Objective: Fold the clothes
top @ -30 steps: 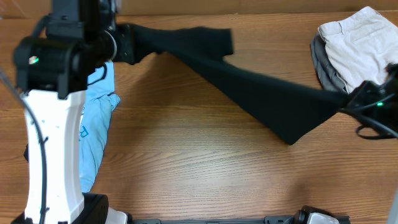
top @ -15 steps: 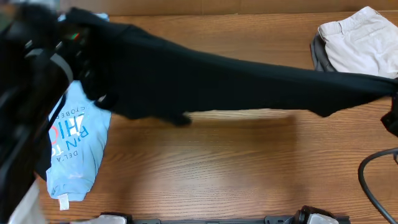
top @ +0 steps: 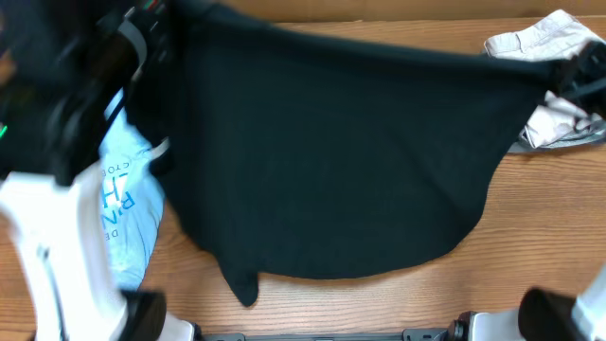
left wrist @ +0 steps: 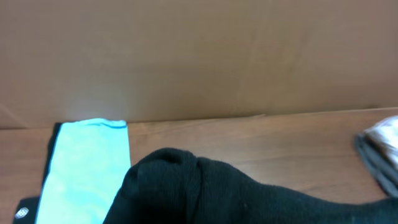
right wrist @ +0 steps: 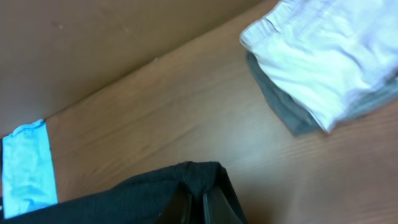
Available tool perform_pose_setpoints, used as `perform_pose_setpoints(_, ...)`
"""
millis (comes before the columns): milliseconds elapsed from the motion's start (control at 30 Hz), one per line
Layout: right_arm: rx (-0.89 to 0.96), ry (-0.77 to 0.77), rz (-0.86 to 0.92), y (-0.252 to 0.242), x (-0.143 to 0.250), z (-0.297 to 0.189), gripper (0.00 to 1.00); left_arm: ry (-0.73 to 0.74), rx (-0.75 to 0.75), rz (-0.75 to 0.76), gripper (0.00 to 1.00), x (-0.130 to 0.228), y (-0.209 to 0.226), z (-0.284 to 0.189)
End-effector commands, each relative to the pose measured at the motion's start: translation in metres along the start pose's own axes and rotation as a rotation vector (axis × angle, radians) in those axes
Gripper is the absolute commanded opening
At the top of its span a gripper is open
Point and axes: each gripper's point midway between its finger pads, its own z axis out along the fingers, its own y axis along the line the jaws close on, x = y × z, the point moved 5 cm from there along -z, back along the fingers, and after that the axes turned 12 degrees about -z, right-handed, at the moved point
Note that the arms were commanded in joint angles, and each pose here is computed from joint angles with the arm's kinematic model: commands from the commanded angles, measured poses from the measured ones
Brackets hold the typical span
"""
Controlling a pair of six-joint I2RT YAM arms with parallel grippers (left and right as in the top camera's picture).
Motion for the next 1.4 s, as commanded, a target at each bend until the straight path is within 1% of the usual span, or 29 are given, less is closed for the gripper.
perform_pose_setpoints(0, 0.001, -0.024, -0.051, 0.001, -0.023, 0.036, 0.04, -0.018, -0.069, 0.014, 0.04, -0.008, 0.011, 0.062)
perform_pose_setpoints(100, -0.023, -0.103, -0.086, 0.008, -0.05, 0.067, 0.04, -0.086, -0.049, 0.005, 0.04, -0.022, 0.009, 0.095)
perform_pose_setpoints(200, -0.043, -0.209, -0.119, 0.016, -0.077, 0.084, 0.04, -0.178, -0.021, -0.004, 0.04, -0.039, 0.005, 0.108)
perform_pose_setpoints(267, -0.052, -0.282, -0.135, 0.019, -0.091, 0.085, 0.04, -0.244, -0.006, -0.001, 0.04, -0.052, 0.002, 0.106)
perform_pose_setpoints(400, -0.073, -0.431, -0.164, 0.025, -0.118, 0.071, 0.04, -0.355, -0.005, 0.007, 0.04, -0.075, 0.0, 0.09)
perform_pose_setpoints(533, -0.111, -0.477, -0.181, 0.027, -0.126, 0.061, 0.04, -0.372, -0.019, -0.001, 0.04, -0.083, 0.009, 0.076)
perform_pose_setpoints(633, -0.113, -0.437, -0.196, 0.026, -0.121, 0.071, 0.04, -0.309, -0.028, -0.002, 0.04, -0.073, 0.018, 0.082)
perform_pose_setpoints(733, -0.108, -0.341, -0.187, 0.021, -0.107, 0.096, 0.04, -0.197, -0.068, -0.006, 0.04, -0.052, 0.029, 0.098)
perform_pose_setpoints(933, -0.096, -0.068, -0.145, 0.005, -0.064, 0.166, 0.04, 0.086, -0.158, -0.01, 0.04, 0.007, 0.05, 0.148)
perform_pose_setpoints(1033, -0.089, 0.036, -0.142, -0.001, -0.043, 0.186, 0.04, 0.233, -0.198, -0.013, 0.04, 0.04, 0.061, 0.171)
perform_pose_setpoints(1167, -0.073, 0.116, -0.121, -0.008, -0.027, 0.188, 0.04, 0.383, -0.194, -0.023, 0.04, 0.071, 0.065, 0.179)
perform_pose_setpoints(1267, -0.066, 0.165, -0.102, -0.012, -0.017, 0.177, 0.04, 0.435, -0.177, -0.032, 0.04, 0.078, 0.062, 0.168)
perform_pose_setpoints(1367, -0.061, 0.191, -0.09, -0.013, -0.01, 0.16, 0.04, 0.47, -0.175, -0.035, 0.04, 0.081, 0.059, 0.147)
